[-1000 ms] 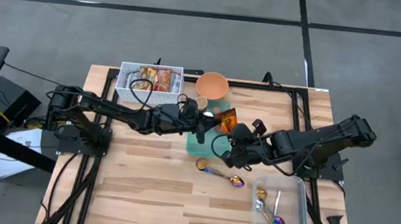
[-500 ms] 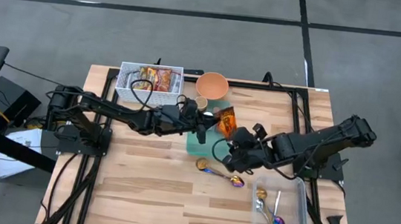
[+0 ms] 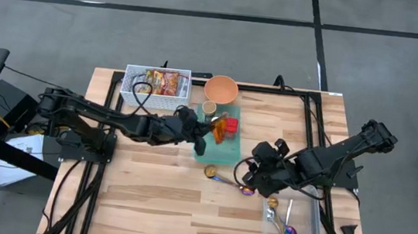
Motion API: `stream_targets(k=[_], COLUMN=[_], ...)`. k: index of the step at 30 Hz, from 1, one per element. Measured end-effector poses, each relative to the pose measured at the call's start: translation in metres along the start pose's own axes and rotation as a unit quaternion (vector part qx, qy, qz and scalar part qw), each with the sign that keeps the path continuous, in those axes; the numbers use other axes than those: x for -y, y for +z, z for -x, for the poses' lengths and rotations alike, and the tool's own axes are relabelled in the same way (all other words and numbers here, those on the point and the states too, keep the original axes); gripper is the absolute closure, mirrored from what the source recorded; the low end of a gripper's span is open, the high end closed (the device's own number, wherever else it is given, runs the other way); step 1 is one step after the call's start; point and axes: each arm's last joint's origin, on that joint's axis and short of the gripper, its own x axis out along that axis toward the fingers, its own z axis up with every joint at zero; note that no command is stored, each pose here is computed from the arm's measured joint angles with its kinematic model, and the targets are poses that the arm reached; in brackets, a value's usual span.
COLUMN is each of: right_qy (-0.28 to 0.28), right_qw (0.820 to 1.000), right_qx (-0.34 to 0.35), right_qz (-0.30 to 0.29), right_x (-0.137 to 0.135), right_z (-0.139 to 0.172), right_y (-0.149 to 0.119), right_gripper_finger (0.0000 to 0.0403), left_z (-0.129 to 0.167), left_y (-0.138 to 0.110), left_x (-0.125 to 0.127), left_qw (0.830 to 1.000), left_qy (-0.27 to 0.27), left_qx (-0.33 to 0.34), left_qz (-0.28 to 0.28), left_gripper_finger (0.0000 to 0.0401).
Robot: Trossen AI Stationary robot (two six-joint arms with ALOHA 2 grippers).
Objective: Pick & Place Food Item
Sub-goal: Put the orange seasoning into the blue bin
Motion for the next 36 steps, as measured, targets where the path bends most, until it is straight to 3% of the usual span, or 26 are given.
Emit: stream_targets(k=[7, 13, 22, 30, 36], right_qy=[0.003, 0.002, 0.004, 0.007, 0.014], right_qw=[1.000, 1.000, 0.999, 0.998, 0.997], right_qx=[0.011, 0.017, 0.019, 0.020, 0.023], right_qz=[-0.016, -0.024, -0.050, -0.065, -0.071], right_x=[-0.001, -0.001, -0.001, -0.002, -0.003], right_z=[0.008, 0.010, 0.010, 0.010, 0.010], right_y=[-0.006, -0.006, -0.006, -0.006, -0.005], right_gripper_finger=[0.0256, 0.0261, 0.0261, 0.0264, 0.0265], left_z=[0.018, 0.012, -0.010, -0.031, -0.038], left_y=[-0.015, -0.033, -0.076, -0.112, -0.125], left_x=[0.007, 0.007, 0.001, -0.008, -0.010], left_qw=[0.997, 0.988, 0.972, 0.969, 0.967], left_qy=[0.065, 0.150, 0.228, 0.239, 0.247], left_qx=[-0.016, 0.007, 0.025, 0.041, 0.032], left_qz=[-0.030, -0.035, -0.052, -0.045, -0.058], left_gripper_finger=[0.0401, 0.0401, 0.0401, 0.0401, 0.0401])
